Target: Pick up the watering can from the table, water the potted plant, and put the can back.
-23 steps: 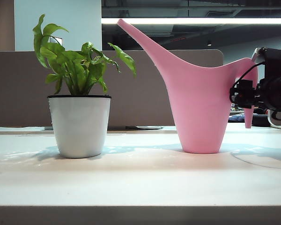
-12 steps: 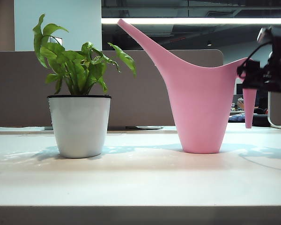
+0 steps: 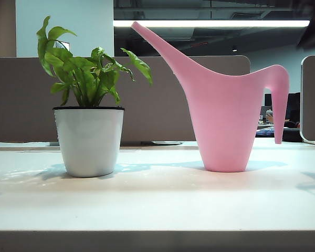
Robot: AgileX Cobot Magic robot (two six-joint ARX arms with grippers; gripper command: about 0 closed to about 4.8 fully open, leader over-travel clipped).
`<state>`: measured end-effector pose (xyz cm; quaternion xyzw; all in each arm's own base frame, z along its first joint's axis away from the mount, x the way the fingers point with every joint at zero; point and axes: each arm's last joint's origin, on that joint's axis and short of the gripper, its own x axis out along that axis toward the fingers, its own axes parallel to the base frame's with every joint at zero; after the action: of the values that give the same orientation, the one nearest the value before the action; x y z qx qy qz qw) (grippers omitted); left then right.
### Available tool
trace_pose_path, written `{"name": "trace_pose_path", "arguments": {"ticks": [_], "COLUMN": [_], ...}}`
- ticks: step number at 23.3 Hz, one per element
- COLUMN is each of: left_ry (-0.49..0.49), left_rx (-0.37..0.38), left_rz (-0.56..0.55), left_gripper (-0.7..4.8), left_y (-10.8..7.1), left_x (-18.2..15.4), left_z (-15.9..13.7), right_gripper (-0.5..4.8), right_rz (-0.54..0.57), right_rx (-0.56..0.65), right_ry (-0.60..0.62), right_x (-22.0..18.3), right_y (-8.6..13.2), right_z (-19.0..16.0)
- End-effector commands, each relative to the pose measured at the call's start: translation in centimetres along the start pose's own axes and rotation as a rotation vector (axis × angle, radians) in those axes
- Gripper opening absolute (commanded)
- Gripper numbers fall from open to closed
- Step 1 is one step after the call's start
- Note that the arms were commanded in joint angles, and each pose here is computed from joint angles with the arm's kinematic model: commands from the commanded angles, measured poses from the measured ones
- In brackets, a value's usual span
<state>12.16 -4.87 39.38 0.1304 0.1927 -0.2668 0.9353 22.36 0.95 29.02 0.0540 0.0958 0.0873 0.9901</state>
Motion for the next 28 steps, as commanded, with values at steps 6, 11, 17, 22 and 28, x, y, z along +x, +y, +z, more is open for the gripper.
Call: {"name": "trace_pose_path", "arguments": {"ticks": [6, 11, 17, 22, 28], "left_ry": [-0.096, -0.106, -0.323, -0.292, -0.298], "left_rx": [0.037, -0.031, -0.018, -0.095, -0.048], "left_rz": [-0.030, -0.028, 0.000, -0.002, 0.015], "left_gripper": [-0.05, -0.05, -0.05, -0.05, -0.05], "left_y": [-0.8, -1.0, -2.1, -2.6, -2.7], "left_x": [0.5, 1.6, 0.8, -0.1, 2.1], "left_z": [0.7, -1.0, -5.7, -7.8, -9.6], "right_gripper": [0.44, 0.36, -0.04, 0.00, -0.01], "right_rz": [0.176, 0.173, 0.155, -0.019, -0.012], "right_rx": [0.066, -0.028, -0.086, -0.023, -0.095], "right_ry": [-0.175, -0.202, -0.154, -0.114, -0.161], "right_x": [-8.6, -12.7, -16.2, -18.1, -17.8], "right_y": [2.1, 2.8, 3.1, 2.8, 2.6], "right_z": [2.9, 2.4, 0.5, -1.1, -2.8]}}
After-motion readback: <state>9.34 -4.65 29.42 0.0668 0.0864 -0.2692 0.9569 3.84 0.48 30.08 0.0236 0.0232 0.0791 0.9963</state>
